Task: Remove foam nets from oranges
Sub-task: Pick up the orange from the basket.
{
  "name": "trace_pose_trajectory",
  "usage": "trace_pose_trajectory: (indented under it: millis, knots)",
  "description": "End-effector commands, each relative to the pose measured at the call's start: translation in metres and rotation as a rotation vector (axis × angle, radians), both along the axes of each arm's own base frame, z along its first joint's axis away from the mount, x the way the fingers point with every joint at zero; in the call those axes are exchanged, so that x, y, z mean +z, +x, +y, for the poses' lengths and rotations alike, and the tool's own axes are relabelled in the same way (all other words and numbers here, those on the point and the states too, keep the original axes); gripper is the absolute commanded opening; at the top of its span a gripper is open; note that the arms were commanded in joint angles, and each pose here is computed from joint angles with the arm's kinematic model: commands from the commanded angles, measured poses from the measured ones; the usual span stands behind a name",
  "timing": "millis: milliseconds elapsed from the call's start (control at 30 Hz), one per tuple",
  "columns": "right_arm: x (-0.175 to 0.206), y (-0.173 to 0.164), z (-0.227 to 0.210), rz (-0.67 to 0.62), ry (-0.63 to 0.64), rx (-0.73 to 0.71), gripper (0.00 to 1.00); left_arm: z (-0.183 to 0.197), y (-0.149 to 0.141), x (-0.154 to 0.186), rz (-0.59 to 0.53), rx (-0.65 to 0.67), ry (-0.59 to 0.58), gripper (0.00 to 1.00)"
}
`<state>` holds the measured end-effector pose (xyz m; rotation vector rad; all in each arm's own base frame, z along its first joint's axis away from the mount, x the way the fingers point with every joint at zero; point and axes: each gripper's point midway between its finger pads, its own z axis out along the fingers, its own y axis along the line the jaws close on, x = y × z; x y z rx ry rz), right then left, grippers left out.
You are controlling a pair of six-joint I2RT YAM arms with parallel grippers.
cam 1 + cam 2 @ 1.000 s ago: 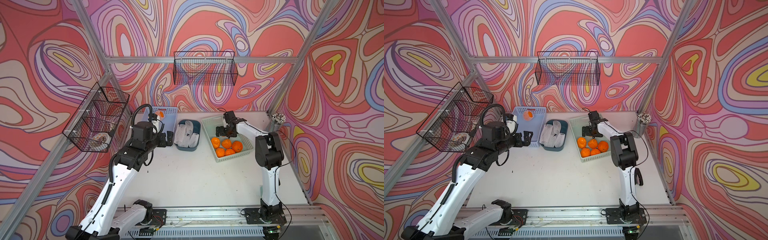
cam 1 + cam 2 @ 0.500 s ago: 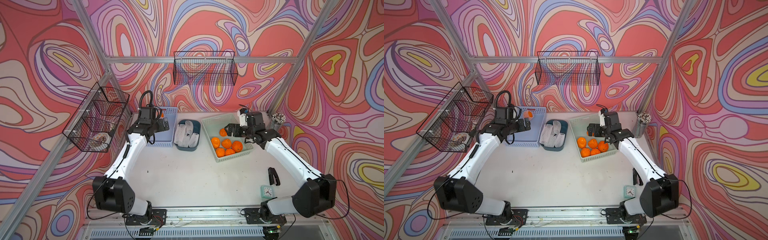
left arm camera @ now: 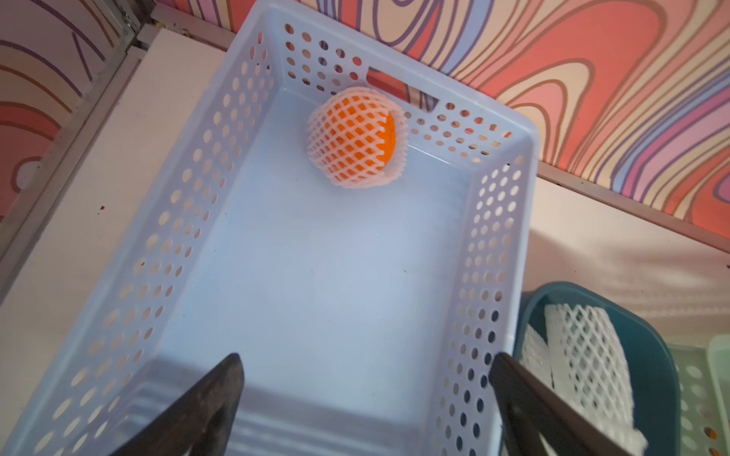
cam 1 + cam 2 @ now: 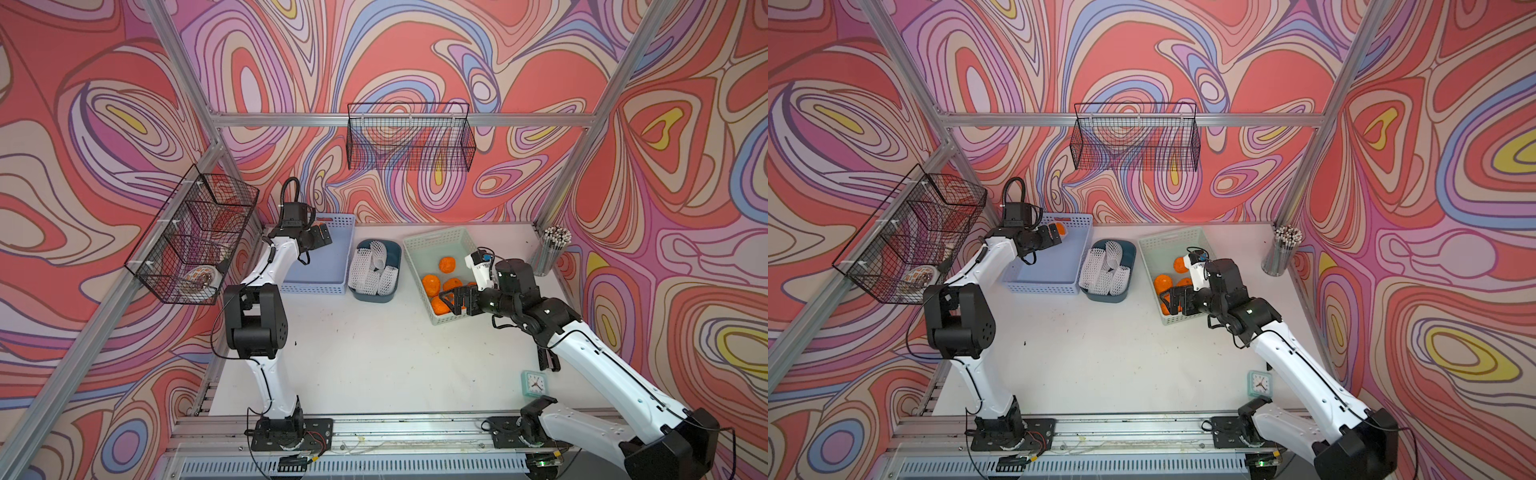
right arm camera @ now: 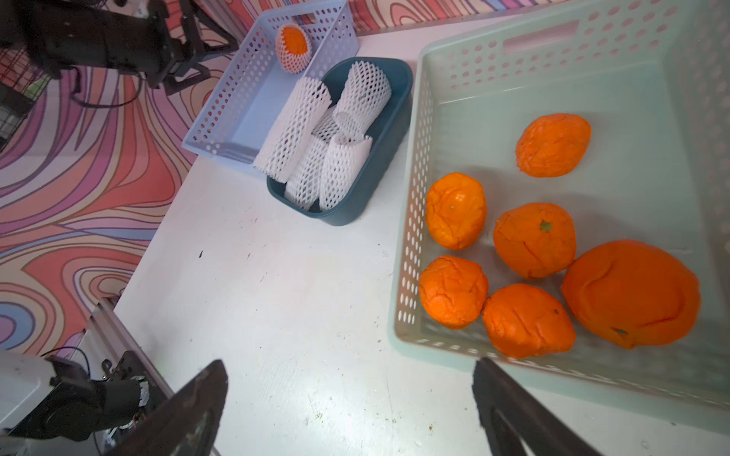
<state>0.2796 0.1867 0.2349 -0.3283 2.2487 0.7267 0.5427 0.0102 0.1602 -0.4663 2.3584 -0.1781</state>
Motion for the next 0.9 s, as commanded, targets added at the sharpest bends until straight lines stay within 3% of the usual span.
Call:
trace_pose_trajectory:
  millis: [0,467,867]
  knots:
    - [-0.005,-0.018,0.004,0.027,0.024,0.027,0.98,0.007,0.023,-0.009,-0.023,0.027,-0.072,1.0]
    - [-0.031,-0.044,-0.003,0.087,0.031,0.027,0.98,0.006,0.087,-0.05,-0.116,0.04,-0.228,1.0]
    - [-0.031,-0.042,-0.004,0.07,0.003,0.035,0.98,0.022,0.109,-0.087,-0.133,0.154,-0.237,1.0]
